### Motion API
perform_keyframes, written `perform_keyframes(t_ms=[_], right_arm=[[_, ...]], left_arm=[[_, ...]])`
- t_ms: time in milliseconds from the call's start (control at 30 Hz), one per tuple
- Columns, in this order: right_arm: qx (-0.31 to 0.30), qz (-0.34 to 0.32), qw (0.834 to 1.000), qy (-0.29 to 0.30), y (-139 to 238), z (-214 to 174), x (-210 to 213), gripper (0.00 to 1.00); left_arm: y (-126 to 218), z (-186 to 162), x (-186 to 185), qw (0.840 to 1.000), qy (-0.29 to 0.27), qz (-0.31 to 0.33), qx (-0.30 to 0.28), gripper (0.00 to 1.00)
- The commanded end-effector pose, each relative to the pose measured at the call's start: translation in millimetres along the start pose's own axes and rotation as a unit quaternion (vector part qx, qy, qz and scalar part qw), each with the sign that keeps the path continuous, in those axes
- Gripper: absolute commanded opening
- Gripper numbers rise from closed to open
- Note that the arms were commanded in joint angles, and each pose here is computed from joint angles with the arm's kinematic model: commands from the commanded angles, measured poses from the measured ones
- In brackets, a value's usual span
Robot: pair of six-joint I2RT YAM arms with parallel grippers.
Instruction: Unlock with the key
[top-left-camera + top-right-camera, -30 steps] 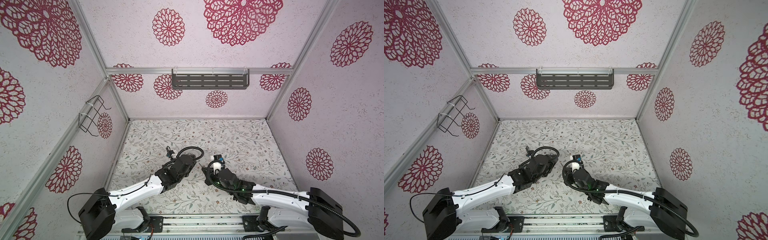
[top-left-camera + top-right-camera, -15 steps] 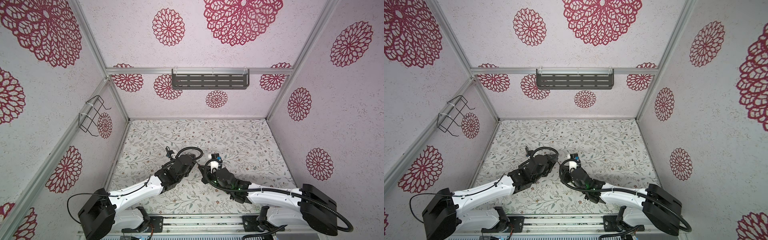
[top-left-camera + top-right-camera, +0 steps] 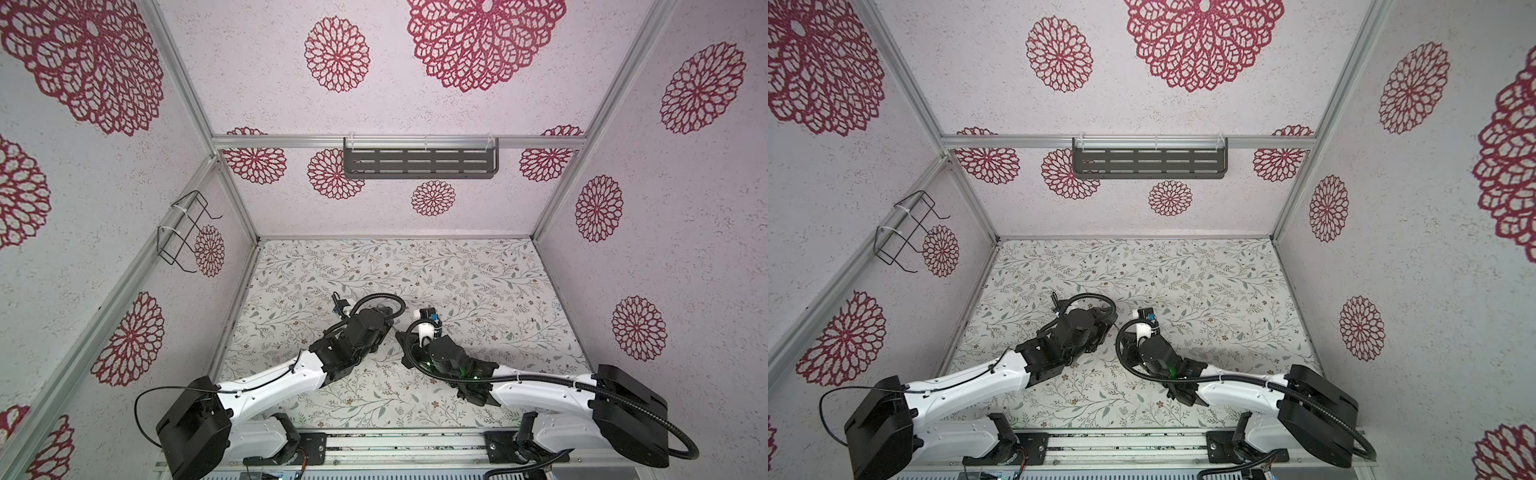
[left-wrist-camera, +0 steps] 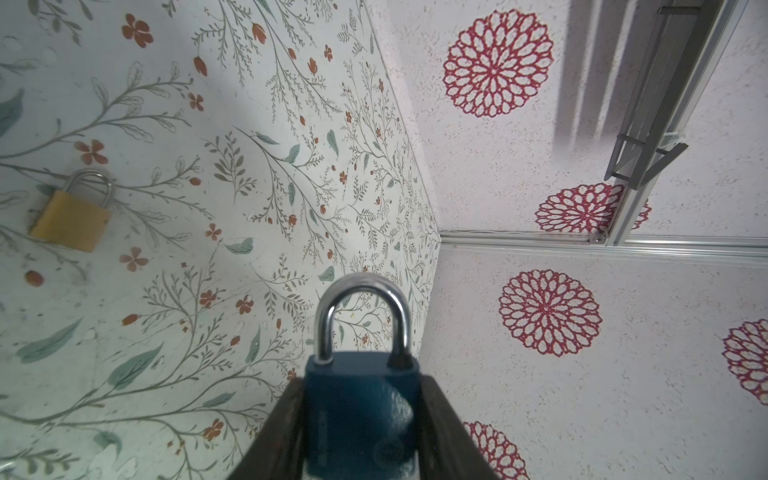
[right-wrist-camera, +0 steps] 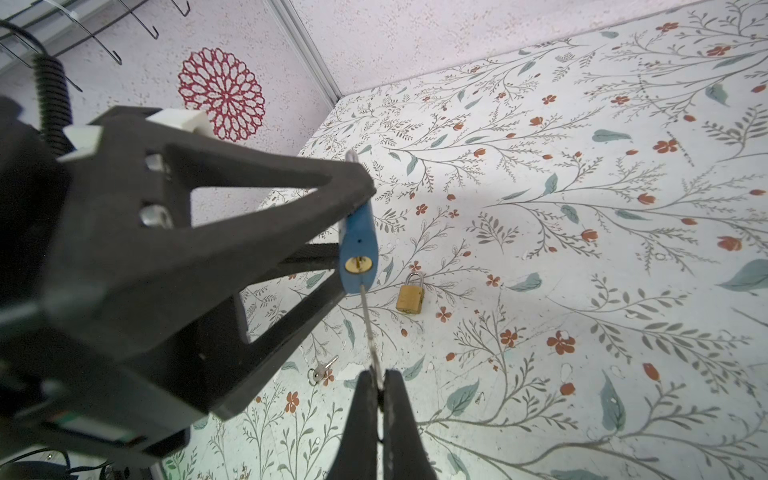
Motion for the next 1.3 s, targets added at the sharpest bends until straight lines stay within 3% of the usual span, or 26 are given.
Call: perform_keyframes(t_ms=[0,767,1267], right_arm=[[-0.052,0.038,0.998,-0.006,10,31,22,0.00],[-0.035,0.010,0.999,-0.014,5,27,9,0.00],[-0.024,0.026,0.999,-0.007,-2,30,20,0.00]], left_arm=[[1,4,-11,1.000,0.002,-0.018,-0.007,0.00],[7,8,-12,1.000,-0.007,-0.019,-0.017,0.00],[6,5,-14,1.000,-0.009,-0.020,-0.009,0.00]])
Point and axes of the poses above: each gripper's point midway between its finger pads, its own y axis back along the fingers, its own x axis along the line the jaws close on, z = x × y, the point moved 1 cm from there along y, back along the fingers, and after that the axes turned 3 degrees about -y, right-handed, at the moved point
